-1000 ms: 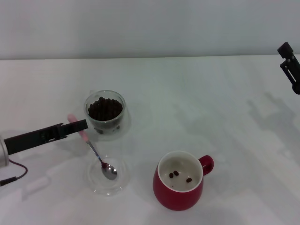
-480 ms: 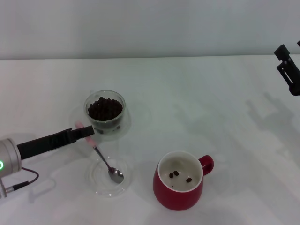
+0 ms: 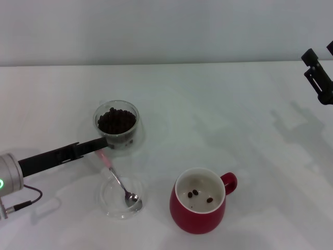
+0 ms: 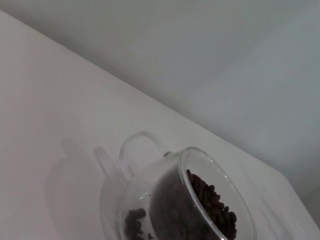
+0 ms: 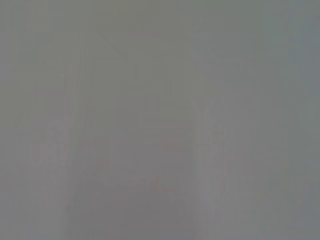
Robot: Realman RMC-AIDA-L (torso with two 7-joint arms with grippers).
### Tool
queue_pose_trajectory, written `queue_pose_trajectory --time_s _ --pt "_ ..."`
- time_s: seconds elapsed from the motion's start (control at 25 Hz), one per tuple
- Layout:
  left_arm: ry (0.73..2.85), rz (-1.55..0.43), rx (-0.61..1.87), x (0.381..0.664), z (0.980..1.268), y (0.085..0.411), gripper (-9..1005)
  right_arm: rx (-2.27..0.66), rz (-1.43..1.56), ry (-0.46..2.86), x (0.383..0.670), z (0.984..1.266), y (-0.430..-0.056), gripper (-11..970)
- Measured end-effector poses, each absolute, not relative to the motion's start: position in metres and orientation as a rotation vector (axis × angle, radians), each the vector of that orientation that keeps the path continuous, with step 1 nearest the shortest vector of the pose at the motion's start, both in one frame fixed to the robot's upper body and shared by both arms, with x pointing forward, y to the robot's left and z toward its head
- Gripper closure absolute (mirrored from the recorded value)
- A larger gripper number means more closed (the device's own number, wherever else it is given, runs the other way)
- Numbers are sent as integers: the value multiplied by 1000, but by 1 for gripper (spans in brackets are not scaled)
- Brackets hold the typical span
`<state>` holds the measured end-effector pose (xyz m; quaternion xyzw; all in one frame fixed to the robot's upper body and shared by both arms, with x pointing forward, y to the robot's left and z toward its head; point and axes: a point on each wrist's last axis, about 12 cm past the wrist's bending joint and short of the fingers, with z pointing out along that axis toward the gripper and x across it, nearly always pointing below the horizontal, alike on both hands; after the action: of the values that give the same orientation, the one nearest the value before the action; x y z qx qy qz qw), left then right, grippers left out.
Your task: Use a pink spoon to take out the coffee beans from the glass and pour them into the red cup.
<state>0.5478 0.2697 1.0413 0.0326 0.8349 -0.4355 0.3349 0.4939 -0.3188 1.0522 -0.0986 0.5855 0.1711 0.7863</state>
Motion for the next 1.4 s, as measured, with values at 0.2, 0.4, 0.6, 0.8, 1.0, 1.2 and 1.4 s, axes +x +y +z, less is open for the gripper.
queue_pose_trajectory --time_s 0.2,0.4,0.6,0.8,1.0,1.2,1.4 --pt "2182 -1116 67 548 1040 272 516 -216 367 1262 495 1053 -318 302" --pt "2169 -1059 58 544 1037 283 308 -219 366 1262 495 1053 -319 302" --pt "2126 -969 48 536 1039 306 149 -224 367 1261 496 1053 -318 302" --pt "2016 -853 123 524 1044 324 123 -230 363 1260 496 1053 -319 302" --pt "1880 -716 198 514 1047 337 123 -269 366 1274 496 1054 -324 302" --pt "1790 -603 212 508 1043 342 124 -352 400 1337 488 1052 -338 302" --pt "1709 -487 197 503 1035 345 124 -473 452 1475 478 1046 -354 301"
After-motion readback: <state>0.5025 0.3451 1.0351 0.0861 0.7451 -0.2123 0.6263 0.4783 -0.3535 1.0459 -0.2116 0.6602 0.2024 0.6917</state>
